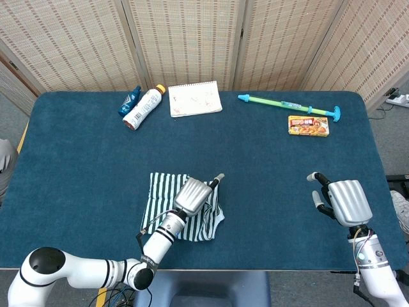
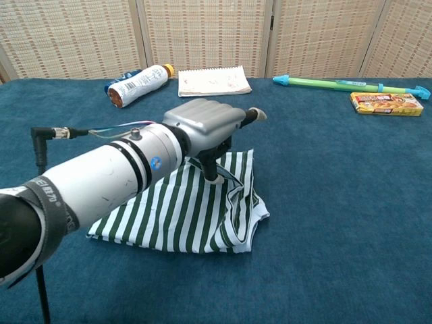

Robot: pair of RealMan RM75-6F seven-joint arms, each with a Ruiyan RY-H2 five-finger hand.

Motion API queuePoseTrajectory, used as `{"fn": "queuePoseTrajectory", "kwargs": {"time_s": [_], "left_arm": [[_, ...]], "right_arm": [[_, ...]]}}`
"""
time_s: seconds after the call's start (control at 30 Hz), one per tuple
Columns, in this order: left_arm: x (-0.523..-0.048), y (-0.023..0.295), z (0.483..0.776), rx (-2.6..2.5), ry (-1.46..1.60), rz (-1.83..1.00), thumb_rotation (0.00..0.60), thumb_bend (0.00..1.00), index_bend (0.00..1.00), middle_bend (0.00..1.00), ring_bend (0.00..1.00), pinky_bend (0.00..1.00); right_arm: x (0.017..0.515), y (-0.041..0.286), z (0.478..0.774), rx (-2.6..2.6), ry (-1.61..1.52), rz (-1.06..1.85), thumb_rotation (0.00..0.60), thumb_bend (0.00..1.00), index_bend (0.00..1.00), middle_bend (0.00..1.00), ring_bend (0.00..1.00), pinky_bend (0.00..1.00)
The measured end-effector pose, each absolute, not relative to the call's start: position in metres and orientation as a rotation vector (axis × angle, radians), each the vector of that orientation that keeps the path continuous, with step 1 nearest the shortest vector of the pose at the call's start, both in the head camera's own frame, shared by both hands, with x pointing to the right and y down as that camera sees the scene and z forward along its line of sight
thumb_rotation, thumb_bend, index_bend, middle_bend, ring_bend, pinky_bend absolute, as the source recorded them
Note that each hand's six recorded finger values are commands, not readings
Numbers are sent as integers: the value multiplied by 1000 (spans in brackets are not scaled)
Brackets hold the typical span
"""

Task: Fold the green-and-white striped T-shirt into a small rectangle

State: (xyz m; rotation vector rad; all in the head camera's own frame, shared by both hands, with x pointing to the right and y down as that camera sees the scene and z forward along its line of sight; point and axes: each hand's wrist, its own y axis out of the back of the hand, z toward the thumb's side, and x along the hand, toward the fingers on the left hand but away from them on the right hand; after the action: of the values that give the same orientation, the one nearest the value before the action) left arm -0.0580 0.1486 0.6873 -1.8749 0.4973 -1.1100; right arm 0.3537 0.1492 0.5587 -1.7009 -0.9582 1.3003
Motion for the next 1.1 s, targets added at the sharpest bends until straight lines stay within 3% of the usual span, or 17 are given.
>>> {"fn": "queuePoseTrajectory", "kwargs": {"time_s": [0.37,0.7,1.1], "left_arm": [[-79,138,677,-1885,538,-1122,600,222,1,865,811,958],[-88,129,692,-1752,468,-1161,600,222,3,864,809,958],[-53,115,703,-1780,613,-1111,600,222,5,846,784,958]], "right_arm": [[354,149,560,-1704,-967,1296,600,493,361,943,1000,1000],[359,150,556,-1688,-977,1307,600,493,361,943,1000,1000],[365,151,554,-1675,-995,1322,600,493,361,943,1000,1000]]}}
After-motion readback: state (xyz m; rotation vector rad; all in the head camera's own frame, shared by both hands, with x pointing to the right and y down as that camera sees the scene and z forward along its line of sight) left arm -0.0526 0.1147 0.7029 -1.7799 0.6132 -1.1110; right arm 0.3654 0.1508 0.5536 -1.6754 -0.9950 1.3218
